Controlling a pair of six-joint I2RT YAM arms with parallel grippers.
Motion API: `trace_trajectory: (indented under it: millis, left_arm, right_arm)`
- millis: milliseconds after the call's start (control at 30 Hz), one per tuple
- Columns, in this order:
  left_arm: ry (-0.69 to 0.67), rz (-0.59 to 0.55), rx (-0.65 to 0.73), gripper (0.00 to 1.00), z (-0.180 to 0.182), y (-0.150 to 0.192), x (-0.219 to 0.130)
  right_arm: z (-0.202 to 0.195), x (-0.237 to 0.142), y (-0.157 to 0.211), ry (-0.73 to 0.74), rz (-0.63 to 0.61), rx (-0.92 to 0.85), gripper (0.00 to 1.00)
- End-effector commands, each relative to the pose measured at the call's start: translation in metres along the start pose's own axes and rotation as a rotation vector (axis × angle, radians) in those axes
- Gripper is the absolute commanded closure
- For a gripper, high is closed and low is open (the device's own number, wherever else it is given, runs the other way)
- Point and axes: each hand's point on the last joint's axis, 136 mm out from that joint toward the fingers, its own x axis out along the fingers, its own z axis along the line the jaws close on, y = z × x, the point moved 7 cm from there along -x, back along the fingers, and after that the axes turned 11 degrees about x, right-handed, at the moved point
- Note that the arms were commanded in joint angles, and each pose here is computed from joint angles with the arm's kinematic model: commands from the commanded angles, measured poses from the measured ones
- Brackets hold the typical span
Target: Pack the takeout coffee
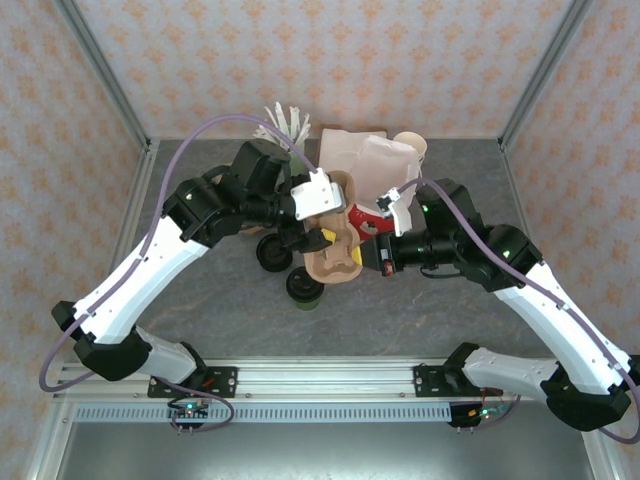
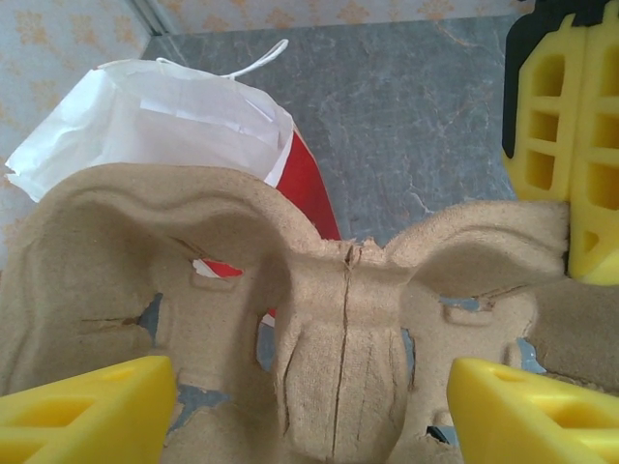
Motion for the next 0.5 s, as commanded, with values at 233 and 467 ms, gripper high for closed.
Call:
trace_trajectory:
  millis: [233, 467]
  left_arm:
    - [0.044, 0.018, -0.007, 0.32, -0.003, -0.002, 0.000]
    - [0.052, 0.029, -0.006, 0.32, -0.001, -0.001, 0.008]
  right_arm:
    - [0.000, -0.001, 0.001, -0.014, -0.010, -0.019, 1.00]
    - [-0.001, 0.001, 0.001, -0.021, -0.008, -0.017, 1.00]
